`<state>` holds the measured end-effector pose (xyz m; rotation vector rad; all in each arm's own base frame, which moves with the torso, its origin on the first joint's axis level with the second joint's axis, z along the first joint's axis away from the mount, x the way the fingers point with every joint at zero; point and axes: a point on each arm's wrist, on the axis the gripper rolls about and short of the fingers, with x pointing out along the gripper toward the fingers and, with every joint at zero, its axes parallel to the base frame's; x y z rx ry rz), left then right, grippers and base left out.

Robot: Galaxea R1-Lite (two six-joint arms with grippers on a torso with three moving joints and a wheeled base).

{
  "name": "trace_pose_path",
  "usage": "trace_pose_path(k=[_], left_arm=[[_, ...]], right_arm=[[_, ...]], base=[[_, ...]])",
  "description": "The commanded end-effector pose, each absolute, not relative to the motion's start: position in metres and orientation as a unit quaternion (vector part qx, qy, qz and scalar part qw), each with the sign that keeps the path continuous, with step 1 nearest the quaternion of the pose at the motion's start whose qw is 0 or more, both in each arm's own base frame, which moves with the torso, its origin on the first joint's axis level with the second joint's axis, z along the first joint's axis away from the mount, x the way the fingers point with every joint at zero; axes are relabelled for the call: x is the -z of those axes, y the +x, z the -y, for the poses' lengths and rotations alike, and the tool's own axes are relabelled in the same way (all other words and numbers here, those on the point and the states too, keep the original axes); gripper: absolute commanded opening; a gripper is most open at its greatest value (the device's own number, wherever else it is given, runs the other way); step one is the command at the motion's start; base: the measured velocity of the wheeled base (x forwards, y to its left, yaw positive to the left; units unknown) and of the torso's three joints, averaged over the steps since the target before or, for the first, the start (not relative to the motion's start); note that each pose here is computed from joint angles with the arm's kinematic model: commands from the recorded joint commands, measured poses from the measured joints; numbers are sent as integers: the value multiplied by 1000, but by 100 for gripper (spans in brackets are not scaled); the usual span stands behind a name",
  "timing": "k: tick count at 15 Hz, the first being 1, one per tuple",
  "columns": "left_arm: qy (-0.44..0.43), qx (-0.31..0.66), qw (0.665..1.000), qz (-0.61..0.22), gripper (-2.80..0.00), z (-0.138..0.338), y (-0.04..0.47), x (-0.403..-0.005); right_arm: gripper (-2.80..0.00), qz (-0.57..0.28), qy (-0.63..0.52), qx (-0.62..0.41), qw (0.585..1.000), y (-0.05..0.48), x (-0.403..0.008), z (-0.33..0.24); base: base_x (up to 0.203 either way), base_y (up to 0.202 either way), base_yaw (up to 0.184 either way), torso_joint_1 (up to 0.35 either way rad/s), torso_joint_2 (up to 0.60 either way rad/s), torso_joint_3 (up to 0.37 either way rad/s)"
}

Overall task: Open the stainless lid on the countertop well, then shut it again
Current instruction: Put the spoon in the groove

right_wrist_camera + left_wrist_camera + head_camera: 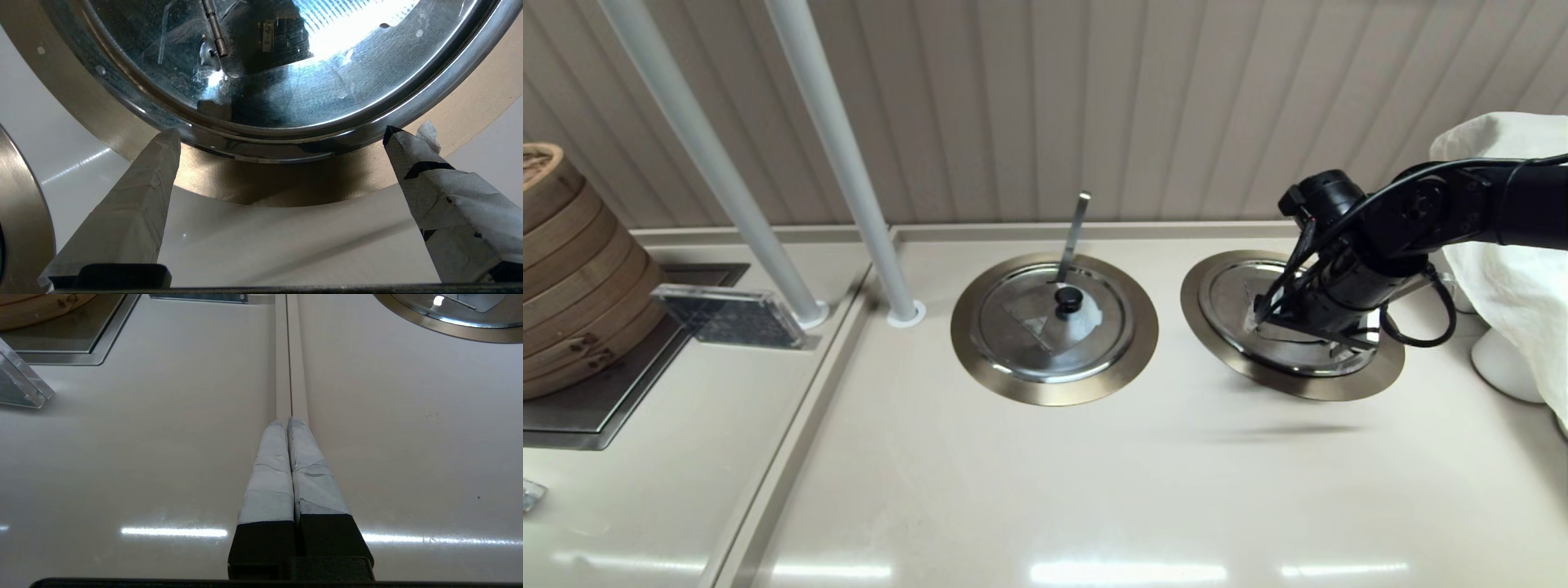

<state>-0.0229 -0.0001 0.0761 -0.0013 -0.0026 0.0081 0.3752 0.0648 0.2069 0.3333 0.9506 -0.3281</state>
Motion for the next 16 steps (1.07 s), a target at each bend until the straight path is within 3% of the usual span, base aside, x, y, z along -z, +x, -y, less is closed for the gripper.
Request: trace_pose_path(k=[1,8,16], left_arm=[[-1,-5,1000,1,-280,0,-23,-76],[-1,-5,1000,1,-280,0,-23,-76],[-1,-5,1000,1,-280,0,-23,-76]], right_arm=[[0,-441,166,168,866,375,-215,-53],[0,-379,179,257,871,333,-247,-30],[0,-395,202,284,850,364,-216,16]], base=[[0,0,0,0,0,0],[0,0,0,0,0,0],[0,0,0,0,0,0]])
